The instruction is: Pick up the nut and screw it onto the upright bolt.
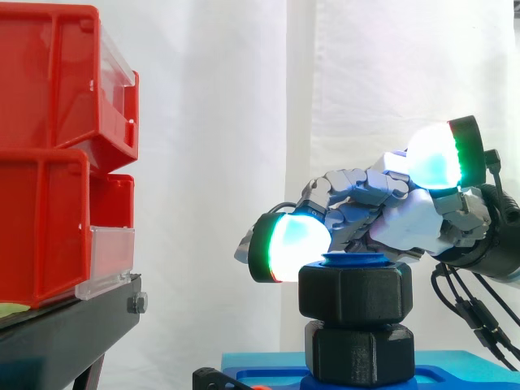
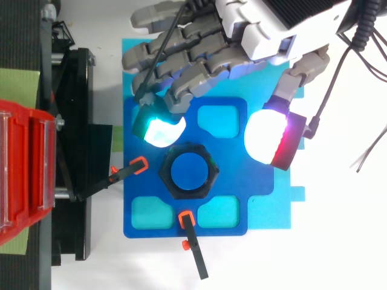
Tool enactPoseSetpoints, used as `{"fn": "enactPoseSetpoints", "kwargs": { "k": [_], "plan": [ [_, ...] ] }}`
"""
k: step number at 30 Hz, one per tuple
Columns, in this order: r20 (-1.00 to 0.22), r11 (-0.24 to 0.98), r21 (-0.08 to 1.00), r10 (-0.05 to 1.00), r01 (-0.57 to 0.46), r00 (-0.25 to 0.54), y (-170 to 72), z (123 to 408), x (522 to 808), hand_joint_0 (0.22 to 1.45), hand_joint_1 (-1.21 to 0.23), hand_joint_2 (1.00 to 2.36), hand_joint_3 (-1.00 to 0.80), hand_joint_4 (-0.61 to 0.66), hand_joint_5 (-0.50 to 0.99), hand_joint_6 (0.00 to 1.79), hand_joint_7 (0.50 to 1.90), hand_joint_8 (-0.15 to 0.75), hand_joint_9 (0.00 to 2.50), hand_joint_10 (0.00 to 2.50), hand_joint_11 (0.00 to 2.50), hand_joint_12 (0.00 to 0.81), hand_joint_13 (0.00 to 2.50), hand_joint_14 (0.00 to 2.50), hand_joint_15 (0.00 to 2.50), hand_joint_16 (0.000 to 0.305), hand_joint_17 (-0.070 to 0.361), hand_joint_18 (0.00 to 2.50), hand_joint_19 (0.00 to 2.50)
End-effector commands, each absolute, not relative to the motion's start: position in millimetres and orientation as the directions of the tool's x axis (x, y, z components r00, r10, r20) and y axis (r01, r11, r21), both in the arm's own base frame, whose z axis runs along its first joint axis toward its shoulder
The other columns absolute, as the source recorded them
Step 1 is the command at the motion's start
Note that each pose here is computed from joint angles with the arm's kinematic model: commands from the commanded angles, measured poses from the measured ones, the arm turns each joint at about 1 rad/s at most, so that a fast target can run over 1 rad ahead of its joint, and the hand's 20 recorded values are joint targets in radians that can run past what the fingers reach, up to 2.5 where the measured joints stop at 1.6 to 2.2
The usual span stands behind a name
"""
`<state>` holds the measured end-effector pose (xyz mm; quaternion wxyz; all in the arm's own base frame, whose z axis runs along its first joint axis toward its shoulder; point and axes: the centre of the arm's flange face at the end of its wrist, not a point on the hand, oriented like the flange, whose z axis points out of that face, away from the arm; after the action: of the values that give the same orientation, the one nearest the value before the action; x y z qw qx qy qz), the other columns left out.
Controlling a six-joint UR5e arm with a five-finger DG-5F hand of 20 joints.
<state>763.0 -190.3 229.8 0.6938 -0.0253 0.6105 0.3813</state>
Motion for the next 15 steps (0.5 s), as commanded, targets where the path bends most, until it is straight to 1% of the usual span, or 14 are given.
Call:
{"fn": "enactPoseSetpoints", "kwargs": {
  "k": [1,9,11,12,14,15],
  "plan": [
    [-0.866,0.706,0.431,0.498,-0.562,-0.039,-187.9,229.6,763.5,0.46,-0.07,1.0,-0.5,0.19,-0.19,0.5,0.72,0.253,0.38,0.0,0.0,0.364,0.27,0.0,0.0,0.045,0.101,0.03,0.0],
    [-0.857,0.695,0.447,0.513,-0.564,-0.047,-186.8,230.1,764.1,0.46,-0.09,1.0,-0.5,0.21,-0.18,0.5,0.78,0.263,0.41,0.0,0.0,0.362,0.28,0.0,0.0,0.044,0.099,0.04,0.0],
    [-0.855,0.692,0.45,0.516,-0.564,-0.049,-186.8,230.3,764.2,0.46,-0.11,1.0,-0.5,0.25,-0.15,0.5,0.89,0.274,0.46,0.0,0.0,0.356,0.32,0.0,0.0,0.044,0.098,0.1,0.0],
    [-0.855,0.692,0.45,0.516,-0.564,-0.049,-186.8,230.3,764.2,0.46,-0.11,1.0,-0.5,0.27,-0.14,0.5,0.91,0.275,0.47,0.0,0.0,0.356,0.32,0.0,0.0,0.044,0.098,0.11,0.0],
    [-0.856,0.693,0.449,0.515,-0.565,-0.047,-186.8,230.5,764.3,0.47,-0.13,1.0,-0.5,0.29,-0.12,0.5,1.03,0.28,0.53,0.0,0.0,0.349,0.36,0.0,0.0,0.042,0.094,0.14,0.0],
    [-0.856,0.692,0.448,0.515,-0.566,-0.048,-186.7,230.4,764.3,0.47,-0.14,1.0,-0.5,0.29,-0.11,0.5,1.05,0.279,0.54,0.0,0.0,0.345,0.37,0.0,0.0,0.042,0.094,0.14,0.0]
  ]
}}
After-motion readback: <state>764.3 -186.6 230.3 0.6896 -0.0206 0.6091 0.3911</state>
